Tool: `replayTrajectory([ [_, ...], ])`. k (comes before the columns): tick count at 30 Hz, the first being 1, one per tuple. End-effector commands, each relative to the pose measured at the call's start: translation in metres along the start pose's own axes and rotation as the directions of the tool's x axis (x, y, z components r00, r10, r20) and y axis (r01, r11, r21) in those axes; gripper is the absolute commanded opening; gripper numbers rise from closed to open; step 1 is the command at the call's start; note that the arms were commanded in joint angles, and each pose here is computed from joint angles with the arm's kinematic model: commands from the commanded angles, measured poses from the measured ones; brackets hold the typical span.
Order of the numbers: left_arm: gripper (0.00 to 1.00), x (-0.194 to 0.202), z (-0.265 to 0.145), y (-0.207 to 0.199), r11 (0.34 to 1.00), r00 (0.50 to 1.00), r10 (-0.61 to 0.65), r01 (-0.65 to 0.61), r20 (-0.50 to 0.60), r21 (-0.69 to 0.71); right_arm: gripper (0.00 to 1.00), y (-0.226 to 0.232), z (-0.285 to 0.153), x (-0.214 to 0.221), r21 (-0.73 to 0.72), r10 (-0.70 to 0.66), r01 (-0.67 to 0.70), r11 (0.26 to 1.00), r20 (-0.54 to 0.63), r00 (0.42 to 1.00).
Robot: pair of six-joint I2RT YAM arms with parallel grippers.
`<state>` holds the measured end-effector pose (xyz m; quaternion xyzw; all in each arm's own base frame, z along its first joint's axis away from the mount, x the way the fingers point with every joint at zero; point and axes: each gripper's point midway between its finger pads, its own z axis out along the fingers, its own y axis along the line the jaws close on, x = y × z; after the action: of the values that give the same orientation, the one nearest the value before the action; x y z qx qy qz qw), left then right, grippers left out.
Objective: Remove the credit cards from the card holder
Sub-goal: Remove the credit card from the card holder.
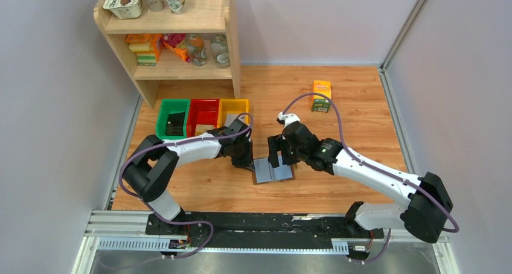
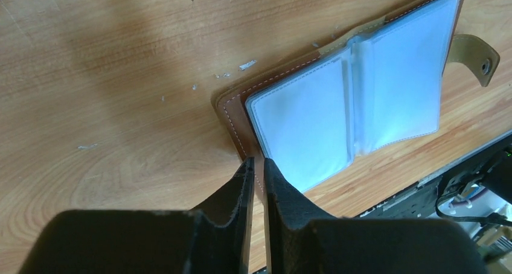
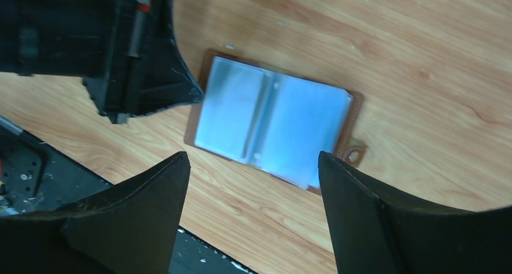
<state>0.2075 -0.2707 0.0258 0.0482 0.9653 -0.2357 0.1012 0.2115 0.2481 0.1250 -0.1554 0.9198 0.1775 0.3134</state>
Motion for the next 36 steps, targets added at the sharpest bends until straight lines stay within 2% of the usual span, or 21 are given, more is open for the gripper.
replayTrajectory([
  [1,0.17,0.000,0.000,-0.010,0.998,0.999,-0.035,0.033,0.022,0.051,0.82,0.030,0.011,-0.014,-0.119,0.008,-0.004,0.993,0.032,0.999],
  [3,0.10,0.003,0.003,-0.005,0.998,0.998,-0.053,0.052,0.016,0.039,0.86,0.034,0.023,-0.006,-0.106,-0.006,0.006,0.994,-0.001,1.000],
  [5,0.06,0.005,0.005,-0.002,0.997,0.998,-0.067,0.066,0.015,0.032,0.91,0.038,0.033,0.001,-0.094,-0.012,0.010,0.995,-0.023,1.000],
  [9,0.02,0.009,0.009,0.003,0.996,0.996,-0.087,0.087,0.008,0.019,0.94,0.041,0.051,0.012,-0.069,0.020,-0.025,0.997,-0.068,0.998],
  [25,0.01,0.015,0.013,0.009,0.994,0.994,-0.111,0.111,-0.007,-0.002,0.96,0.026,0.091,0.057,0.105,-0.018,0.043,0.993,-0.228,0.974],
  [31,0.00,0.017,0.014,0.011,0.993,0.993,-0.119,0.119,-0.013,-0.008,0.90,0.013,0.093,0.061,0.179,-0.004,0.048,0.983,-0.237,0.971],
  [36,0.00,0.017,0.014,0.011,0.993,0.993,-0.121,0.121,-0.014,-0.010,0.79,0.003,0.093,0.063,0.242,0.011,0.051,0.969,-0.246,0.969],
])
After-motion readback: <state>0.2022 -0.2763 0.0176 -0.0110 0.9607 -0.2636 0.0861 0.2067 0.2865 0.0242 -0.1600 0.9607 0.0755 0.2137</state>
